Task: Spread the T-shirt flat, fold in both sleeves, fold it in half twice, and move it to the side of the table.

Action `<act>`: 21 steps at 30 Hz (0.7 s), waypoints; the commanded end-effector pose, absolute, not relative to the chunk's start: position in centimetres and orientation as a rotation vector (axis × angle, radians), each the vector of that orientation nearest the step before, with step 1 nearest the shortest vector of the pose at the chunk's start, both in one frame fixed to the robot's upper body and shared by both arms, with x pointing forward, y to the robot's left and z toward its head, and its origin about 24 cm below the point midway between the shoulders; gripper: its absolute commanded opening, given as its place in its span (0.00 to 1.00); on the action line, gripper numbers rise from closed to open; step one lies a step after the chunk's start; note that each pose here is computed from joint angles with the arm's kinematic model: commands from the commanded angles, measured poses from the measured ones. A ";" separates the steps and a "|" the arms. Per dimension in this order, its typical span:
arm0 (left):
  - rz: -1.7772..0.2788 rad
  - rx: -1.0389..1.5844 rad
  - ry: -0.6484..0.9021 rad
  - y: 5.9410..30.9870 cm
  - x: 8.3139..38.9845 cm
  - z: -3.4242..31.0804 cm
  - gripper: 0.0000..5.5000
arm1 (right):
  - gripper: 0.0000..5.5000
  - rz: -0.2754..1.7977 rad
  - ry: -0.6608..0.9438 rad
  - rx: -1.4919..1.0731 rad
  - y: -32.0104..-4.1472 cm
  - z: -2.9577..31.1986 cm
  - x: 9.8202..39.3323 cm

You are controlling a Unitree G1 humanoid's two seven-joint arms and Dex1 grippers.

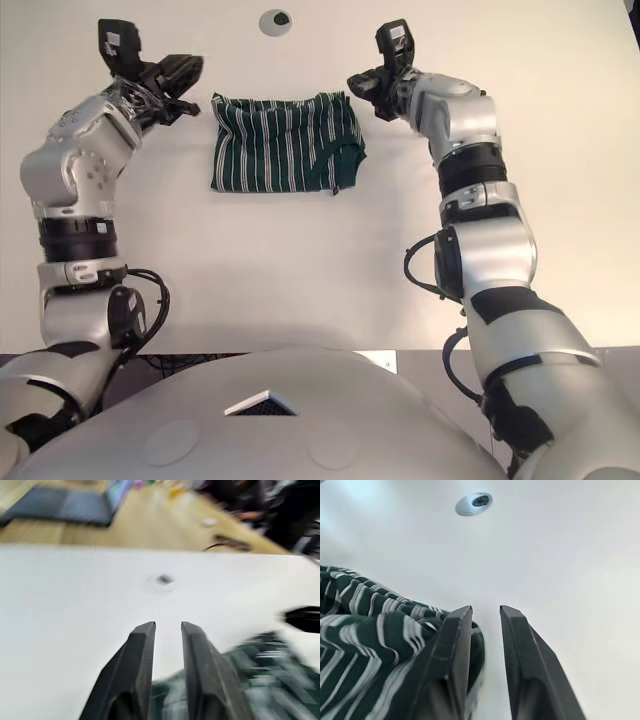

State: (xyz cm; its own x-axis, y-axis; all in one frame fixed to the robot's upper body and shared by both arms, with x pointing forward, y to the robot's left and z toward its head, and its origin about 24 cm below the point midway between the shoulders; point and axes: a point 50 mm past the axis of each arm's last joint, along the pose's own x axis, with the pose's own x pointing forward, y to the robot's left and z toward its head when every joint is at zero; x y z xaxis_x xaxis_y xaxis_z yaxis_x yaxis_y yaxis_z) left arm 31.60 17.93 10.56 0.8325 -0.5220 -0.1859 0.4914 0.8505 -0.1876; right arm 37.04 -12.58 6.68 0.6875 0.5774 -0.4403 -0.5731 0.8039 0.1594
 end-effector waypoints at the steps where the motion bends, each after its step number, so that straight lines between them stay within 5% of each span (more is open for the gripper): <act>1: -0.781 -0.142 0.219 15.6 29.3 10.7 0.05 | 0.06 0.815 0.343 -0.052 -10.5 8.4 36.4; 7: -0.821 0.087 0.462 14.7 29.3 6.4 0.00 | 0.01 0.921 0.315 -0.103 -8.9 7.9 35.3; 13: -0.553 -0.097 0.339 15.4 33.9 6.4 0.00 | 0.01 0.983 0.326 -0.097 -6.9 7.3 34.8; 16: -0.426 -0.113 0.357 16.9 34.6 5.6 0.00 | 0.01 1.026 0.382 -0.105 -5.5 5.9 34.1; 21: -0.313 -0.208 0.167 18.9 35.5 8.6 0.00 | 0.01 0.901 0.566 -0.129 -5.8 2.0 33.5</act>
